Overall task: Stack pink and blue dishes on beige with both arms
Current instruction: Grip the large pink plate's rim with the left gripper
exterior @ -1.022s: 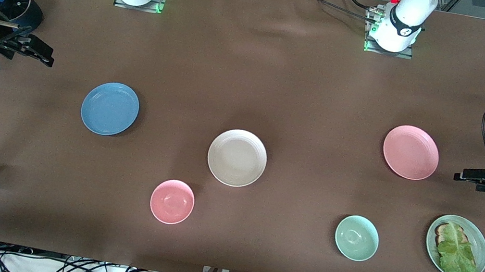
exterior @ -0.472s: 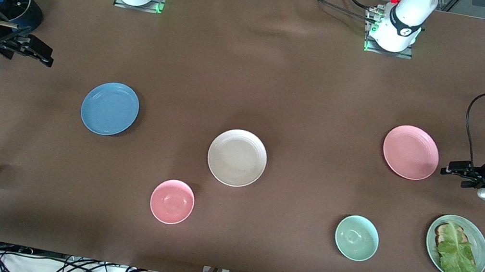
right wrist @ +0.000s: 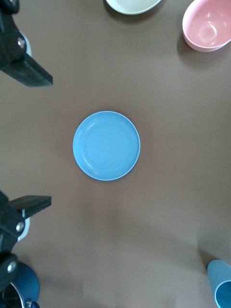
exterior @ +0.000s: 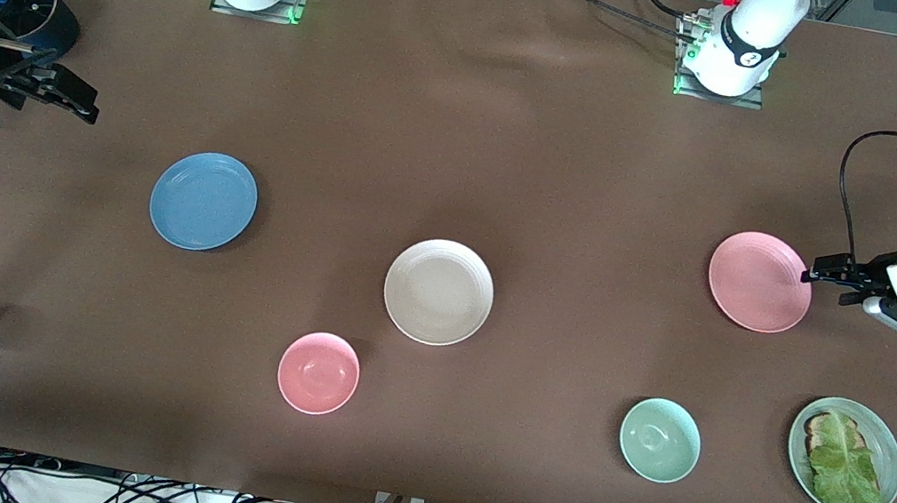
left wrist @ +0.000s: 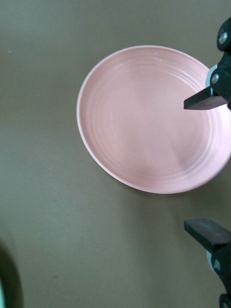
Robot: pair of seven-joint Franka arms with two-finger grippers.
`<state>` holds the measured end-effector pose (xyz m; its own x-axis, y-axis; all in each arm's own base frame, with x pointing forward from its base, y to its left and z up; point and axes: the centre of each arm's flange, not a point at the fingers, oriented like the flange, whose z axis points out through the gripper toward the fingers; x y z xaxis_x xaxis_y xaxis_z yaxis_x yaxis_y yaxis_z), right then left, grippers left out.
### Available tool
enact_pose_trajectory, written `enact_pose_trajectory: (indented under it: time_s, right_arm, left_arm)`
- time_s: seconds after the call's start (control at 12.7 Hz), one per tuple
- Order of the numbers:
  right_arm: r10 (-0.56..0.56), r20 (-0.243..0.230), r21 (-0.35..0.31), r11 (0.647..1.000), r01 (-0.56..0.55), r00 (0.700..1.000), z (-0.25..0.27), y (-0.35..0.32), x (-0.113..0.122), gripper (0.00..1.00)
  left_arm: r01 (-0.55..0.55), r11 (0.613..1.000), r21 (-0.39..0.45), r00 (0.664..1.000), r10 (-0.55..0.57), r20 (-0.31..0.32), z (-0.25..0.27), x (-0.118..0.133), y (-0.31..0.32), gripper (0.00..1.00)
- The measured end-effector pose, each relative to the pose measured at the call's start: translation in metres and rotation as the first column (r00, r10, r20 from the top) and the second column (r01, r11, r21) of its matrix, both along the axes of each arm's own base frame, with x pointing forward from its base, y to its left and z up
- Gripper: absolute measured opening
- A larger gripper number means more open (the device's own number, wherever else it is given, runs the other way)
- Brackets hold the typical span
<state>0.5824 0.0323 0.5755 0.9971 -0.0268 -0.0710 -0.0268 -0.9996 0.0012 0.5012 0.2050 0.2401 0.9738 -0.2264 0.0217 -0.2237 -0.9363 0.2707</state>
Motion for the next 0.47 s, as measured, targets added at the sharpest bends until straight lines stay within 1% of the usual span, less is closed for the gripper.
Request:
enact_pose_trajectory:
  time_s: [0.16, 0.31, 0.47]
  right_arm:
    - [0.0, 0.0, 0.0, 1.0, 0.0, 1.0, 0.0, 0.0, 0.0, 1.0]
    - [0.0, 0.0, 0.0, 1.0, 0.0, 1.0, 0.0, 0.0, 0.0, 1.0]
    - [0.0, 0.0, 0.0, 1.0, 0.0, 1.0, 0.0, 0.0, 0.0, 1.0]
  left_arm:
    - [-0.003, 1.0, 0.011, 1.0, 0.003, 0.01, -0.01, -0.015, 0.013, 1.0]
    - [-0.016, 1.0, 0.012, 1.0, 0.016, 0.003, -0.02, -0.029, 0.02, 1.0]
    - [-0.044, 0.999, -0.002, 0.999, 0.044, -0.001, -0.027, -0.036, 0.023, 1.0]
